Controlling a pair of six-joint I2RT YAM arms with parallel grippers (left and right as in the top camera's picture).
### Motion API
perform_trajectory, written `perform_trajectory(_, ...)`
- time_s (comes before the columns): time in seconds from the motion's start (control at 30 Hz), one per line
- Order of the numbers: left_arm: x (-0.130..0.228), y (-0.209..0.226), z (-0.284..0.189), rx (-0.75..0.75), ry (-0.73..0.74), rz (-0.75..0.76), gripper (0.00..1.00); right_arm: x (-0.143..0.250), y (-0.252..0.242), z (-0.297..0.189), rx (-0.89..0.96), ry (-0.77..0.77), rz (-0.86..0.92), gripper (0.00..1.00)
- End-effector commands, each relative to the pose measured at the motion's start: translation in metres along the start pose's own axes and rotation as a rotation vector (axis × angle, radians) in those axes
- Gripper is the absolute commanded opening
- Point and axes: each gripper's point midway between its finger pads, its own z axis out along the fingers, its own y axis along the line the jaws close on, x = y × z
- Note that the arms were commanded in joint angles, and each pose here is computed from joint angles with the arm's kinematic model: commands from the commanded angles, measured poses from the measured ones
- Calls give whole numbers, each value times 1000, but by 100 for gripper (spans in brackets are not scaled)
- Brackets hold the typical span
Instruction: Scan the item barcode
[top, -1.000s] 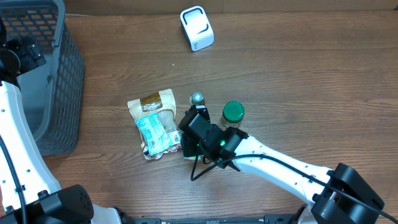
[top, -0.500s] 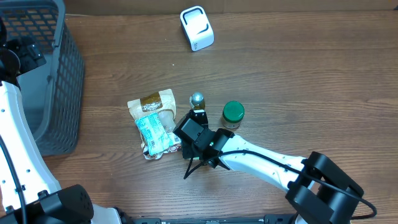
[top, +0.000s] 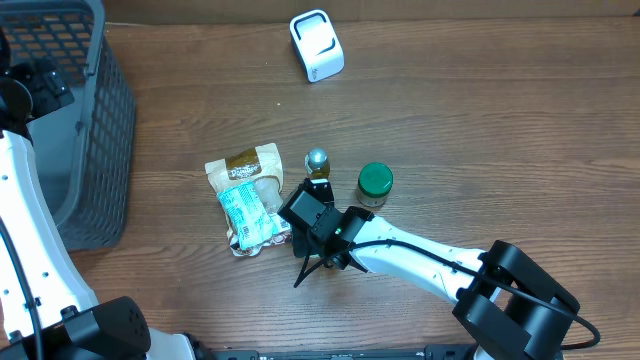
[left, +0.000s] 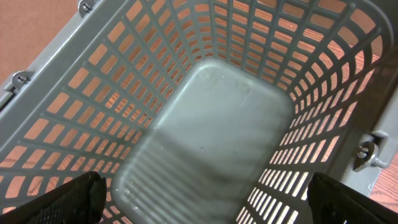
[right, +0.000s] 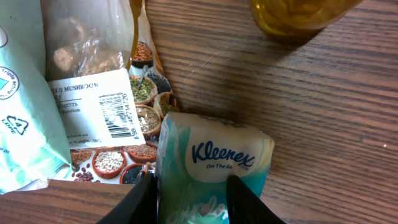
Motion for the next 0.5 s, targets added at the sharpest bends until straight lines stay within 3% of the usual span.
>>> perform_trajectory(0.0, -5, -1, -5, 10, -16, 16, 99, 1, 5, 4, -11, 10, 2, 33)
perform_trajectory(0.3, -5, -1, -5, 10, -16, 16, 99, -4, 5, 1, -34, 16, 22, 4)
perform_trajectory(0.47, -5, -1, -5, 10, -16, 16, 100, -26, 6, -37, -175, 24, 97, 4)
